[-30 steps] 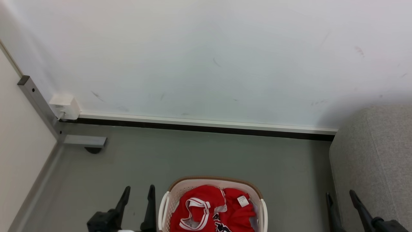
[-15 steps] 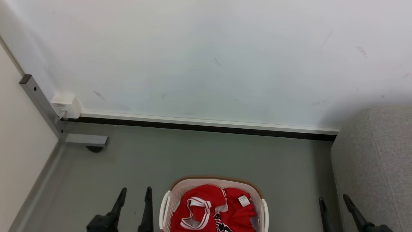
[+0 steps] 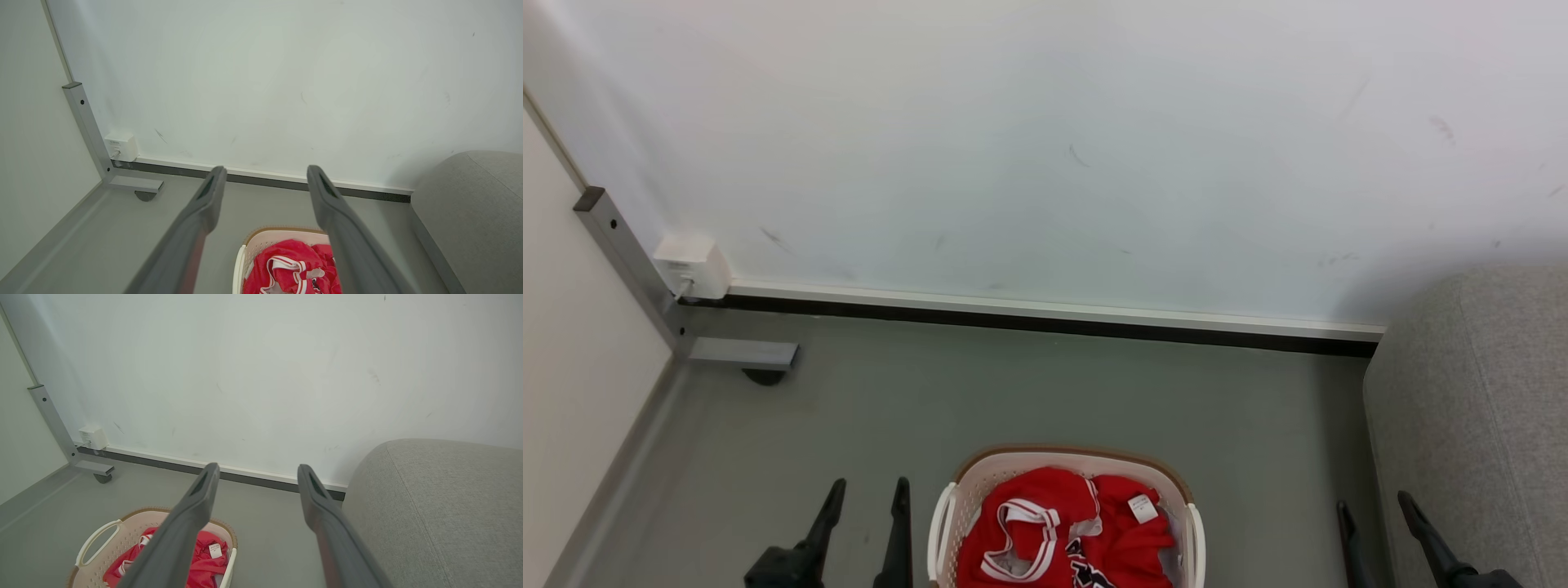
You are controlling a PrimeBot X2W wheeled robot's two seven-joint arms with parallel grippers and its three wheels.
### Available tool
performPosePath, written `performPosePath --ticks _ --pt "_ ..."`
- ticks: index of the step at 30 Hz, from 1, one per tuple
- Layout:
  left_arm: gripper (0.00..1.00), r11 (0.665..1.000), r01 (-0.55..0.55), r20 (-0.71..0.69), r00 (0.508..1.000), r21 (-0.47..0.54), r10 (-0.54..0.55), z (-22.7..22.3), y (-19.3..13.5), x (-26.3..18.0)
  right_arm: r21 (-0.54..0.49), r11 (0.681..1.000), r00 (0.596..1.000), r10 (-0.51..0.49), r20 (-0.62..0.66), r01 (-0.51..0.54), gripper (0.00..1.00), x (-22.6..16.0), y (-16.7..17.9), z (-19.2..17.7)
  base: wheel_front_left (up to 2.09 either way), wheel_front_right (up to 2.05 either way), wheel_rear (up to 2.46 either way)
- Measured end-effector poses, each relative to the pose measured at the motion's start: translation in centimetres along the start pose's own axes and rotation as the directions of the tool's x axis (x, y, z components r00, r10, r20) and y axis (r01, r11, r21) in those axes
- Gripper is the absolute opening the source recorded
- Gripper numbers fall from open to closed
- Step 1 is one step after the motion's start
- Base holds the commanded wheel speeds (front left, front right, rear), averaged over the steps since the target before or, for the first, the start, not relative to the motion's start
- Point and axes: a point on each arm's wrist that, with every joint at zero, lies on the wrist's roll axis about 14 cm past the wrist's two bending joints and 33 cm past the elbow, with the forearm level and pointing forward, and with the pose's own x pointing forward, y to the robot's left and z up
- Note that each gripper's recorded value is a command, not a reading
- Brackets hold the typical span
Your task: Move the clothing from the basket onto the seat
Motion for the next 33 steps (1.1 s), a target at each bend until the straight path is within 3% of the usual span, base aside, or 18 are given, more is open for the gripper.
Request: performPosePath --ticks 22,33 --pt "1.0 1.0 0.031 -0.028 0.999 -0.006 -0.031 -0.9 -0.8 0.5 0.014 0.999 0.999 -0.034 -0.011 0.034 1.0 -0.1 -1.0 -0.4 0.0 0.0 0.0" --pt "1.0 0.979 0.204 -0.073 0.976 -0.001 -0.203 -2.6 -5.8 4.3 0.017 0.994 0.994 -0.106 -0.009 0.106 1.0 1.0 -3.6 -0.5 0.0 0.0 0.0"
